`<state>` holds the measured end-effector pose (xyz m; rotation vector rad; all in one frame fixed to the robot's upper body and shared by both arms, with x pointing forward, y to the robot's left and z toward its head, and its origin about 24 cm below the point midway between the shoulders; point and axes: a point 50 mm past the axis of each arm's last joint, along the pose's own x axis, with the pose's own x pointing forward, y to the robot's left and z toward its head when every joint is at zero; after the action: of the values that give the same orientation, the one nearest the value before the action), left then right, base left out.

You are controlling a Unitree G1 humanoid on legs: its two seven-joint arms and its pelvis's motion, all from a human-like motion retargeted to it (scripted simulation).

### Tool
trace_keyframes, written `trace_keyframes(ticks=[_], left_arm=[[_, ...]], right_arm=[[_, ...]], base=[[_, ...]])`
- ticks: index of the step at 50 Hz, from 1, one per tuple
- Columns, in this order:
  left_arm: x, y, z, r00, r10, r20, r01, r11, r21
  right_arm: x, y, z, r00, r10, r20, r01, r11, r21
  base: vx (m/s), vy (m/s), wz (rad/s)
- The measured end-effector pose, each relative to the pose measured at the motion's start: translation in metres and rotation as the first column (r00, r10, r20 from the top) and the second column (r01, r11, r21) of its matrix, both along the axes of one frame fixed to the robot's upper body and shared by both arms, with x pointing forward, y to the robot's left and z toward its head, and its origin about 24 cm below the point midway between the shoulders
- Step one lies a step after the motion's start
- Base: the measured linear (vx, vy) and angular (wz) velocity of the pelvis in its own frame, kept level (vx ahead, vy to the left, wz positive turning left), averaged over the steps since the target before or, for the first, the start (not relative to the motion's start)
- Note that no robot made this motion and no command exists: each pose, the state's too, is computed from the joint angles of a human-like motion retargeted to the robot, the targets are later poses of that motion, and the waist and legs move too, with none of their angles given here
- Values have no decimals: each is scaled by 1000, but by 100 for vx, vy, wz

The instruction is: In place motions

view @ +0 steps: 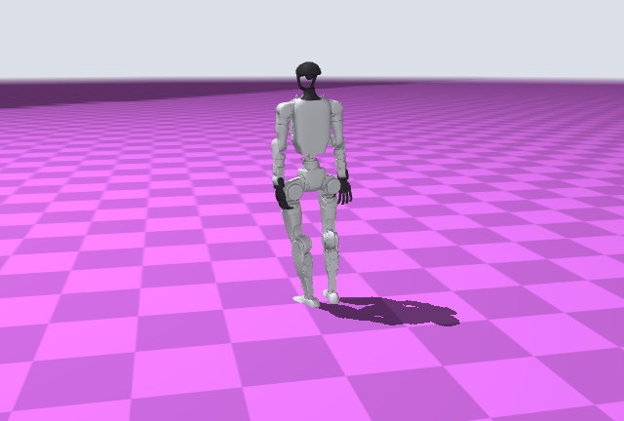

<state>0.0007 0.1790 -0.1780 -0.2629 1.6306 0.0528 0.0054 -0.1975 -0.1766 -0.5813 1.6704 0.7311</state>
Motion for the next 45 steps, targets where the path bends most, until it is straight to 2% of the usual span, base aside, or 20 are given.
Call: trace_keyframes(ticks=[12, 27, 45], left_arm=[[-1, 1, 1, 991, -129, -24, 129, 991, -29], [15, -3, 0, 993, -108, 38, 109, 994, -31], [3, 5, 1, 996, -85, 2, 85, 996, -15]], right_arm=[[19, 11, -2, 991, -101, 89, 95, 993, 68], [-17, -1, 0, 998, -54, -34, 53, 998, -18], [-4, 0, 0, 996, -94, 7, 94, 996, 8]], base=[[-3, 3, -5], [0, 1, -65], [0, 1, 59]])
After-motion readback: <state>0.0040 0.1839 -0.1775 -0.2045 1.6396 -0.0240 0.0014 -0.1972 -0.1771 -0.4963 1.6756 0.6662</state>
